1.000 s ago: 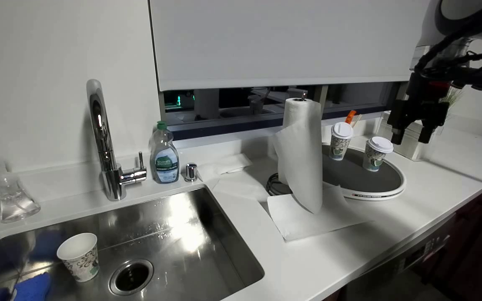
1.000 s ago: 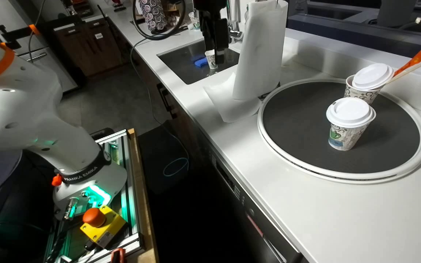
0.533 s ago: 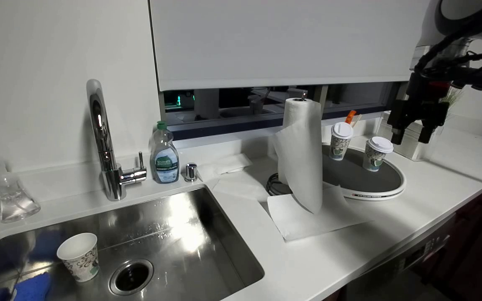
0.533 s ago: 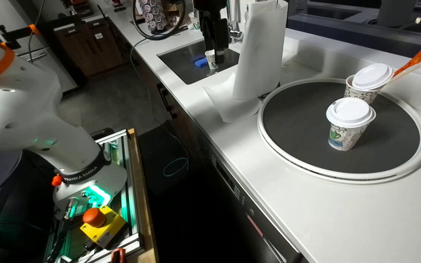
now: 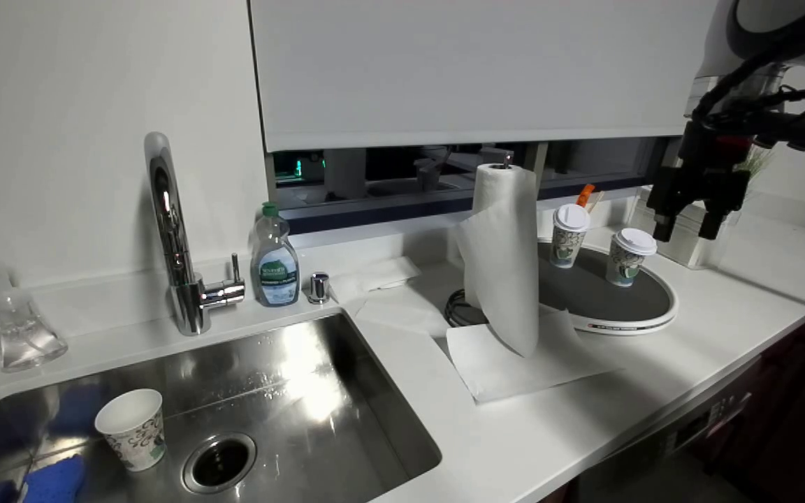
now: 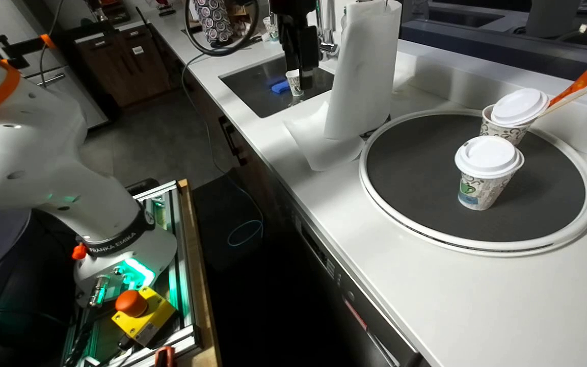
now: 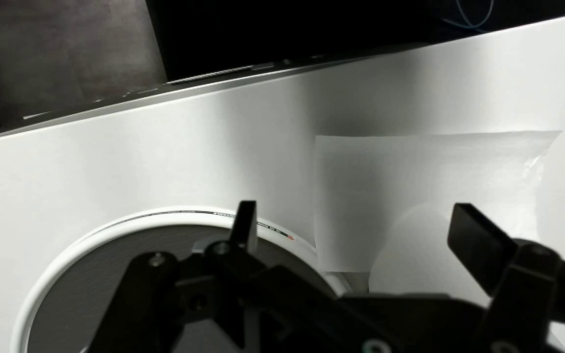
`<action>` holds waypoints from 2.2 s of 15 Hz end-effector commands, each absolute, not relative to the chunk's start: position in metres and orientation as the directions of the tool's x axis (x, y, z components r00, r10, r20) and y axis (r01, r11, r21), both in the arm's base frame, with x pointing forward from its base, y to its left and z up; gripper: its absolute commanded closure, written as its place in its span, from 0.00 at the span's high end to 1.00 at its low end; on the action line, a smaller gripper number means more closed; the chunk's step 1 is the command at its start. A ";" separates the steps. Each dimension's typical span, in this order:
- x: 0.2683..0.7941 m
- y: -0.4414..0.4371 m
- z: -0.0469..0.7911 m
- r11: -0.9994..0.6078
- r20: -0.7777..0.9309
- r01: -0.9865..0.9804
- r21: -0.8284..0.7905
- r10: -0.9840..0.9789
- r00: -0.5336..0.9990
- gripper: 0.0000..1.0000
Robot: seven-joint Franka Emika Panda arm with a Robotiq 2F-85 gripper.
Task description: Remove the white lid of the paper cup in the front and put it on the counter
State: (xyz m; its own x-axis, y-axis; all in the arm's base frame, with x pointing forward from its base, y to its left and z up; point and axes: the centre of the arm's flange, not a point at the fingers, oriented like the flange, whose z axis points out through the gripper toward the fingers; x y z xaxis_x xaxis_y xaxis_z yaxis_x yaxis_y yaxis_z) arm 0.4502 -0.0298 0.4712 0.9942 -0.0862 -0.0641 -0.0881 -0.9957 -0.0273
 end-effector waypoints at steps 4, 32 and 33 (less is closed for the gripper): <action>0.477 -0.032 0.471 -0.966 0.014 -0.252 0.053 -0.251 0.968 1.00; 0.556 -0.172 0.420 -0.922 0.271 0.021 0.387 0.135 0.953 1.00; 0.561 -0.168 0.417 -0.938 0.316 0.069 0.339 0.183 0.931 1.00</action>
